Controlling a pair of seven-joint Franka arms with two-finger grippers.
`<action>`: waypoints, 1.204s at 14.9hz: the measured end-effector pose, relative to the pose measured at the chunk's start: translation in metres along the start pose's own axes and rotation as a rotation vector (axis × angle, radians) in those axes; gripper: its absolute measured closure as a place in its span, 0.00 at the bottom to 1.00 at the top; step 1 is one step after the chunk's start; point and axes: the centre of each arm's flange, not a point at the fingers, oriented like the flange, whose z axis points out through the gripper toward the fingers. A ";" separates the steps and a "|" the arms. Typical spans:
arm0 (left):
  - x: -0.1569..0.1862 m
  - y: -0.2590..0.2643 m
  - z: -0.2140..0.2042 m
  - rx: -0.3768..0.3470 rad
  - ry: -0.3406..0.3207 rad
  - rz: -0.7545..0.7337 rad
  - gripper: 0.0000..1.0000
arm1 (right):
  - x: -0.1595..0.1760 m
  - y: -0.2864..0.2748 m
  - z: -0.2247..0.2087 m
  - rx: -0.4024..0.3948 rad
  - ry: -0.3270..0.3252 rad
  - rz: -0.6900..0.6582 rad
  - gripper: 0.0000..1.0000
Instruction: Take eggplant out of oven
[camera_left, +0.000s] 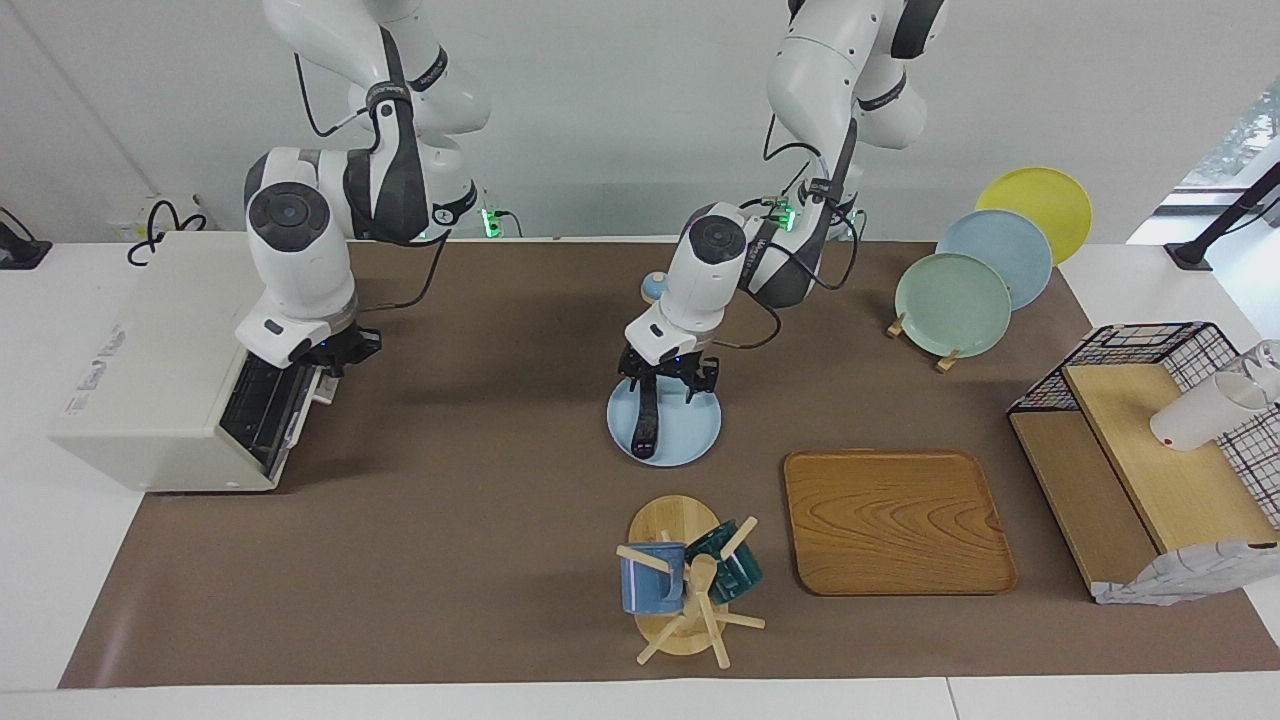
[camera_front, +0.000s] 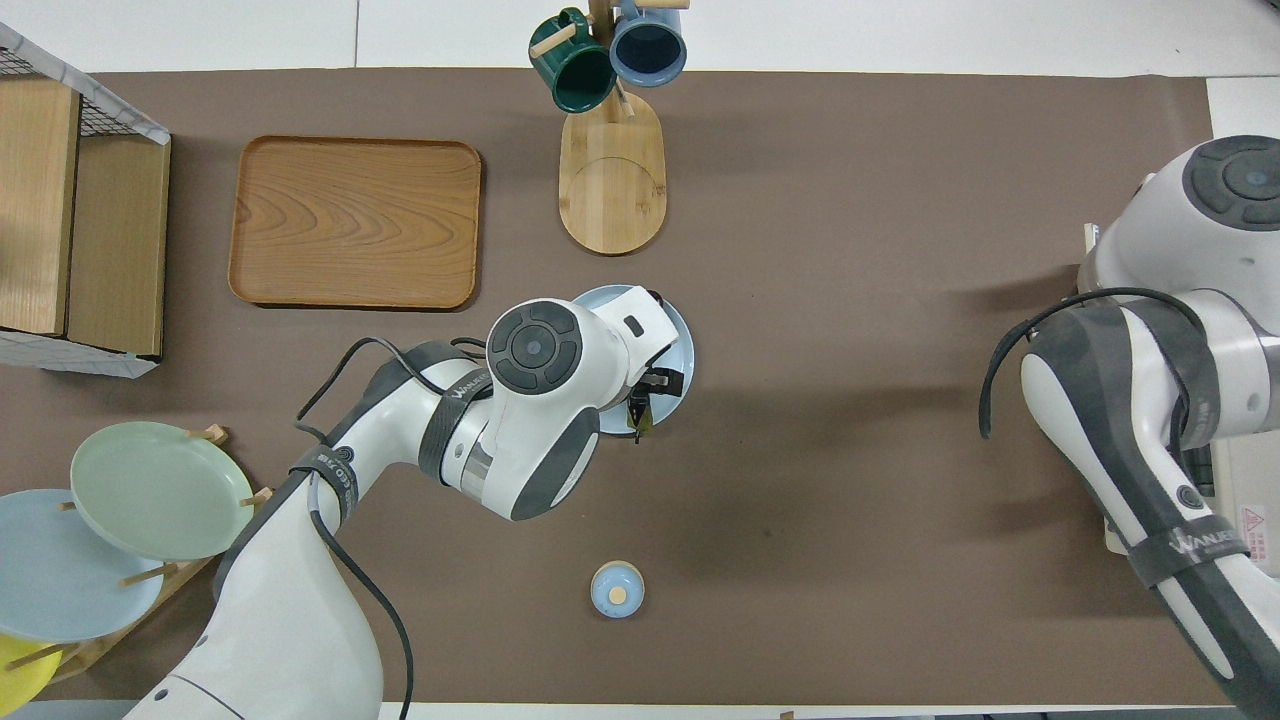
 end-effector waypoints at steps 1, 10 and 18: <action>-0.001 0.002 0.003 -0.003 0.000 -0.005 0.00 | -0.004 0.010 -0.003 0.001 0.002 -0.004 0.99; -0.006 0.011 0.007 -0.005 -0.004 -0.018 0.51 | -0.033 0.072 -0.060 0.024 -0.037 0.045 0.99; -0.005 0.010 0.007 -0.005 -0.004 -0.021 0.72 | -0.034 0.062 -0.102 0.210 0.022 0.070 0.89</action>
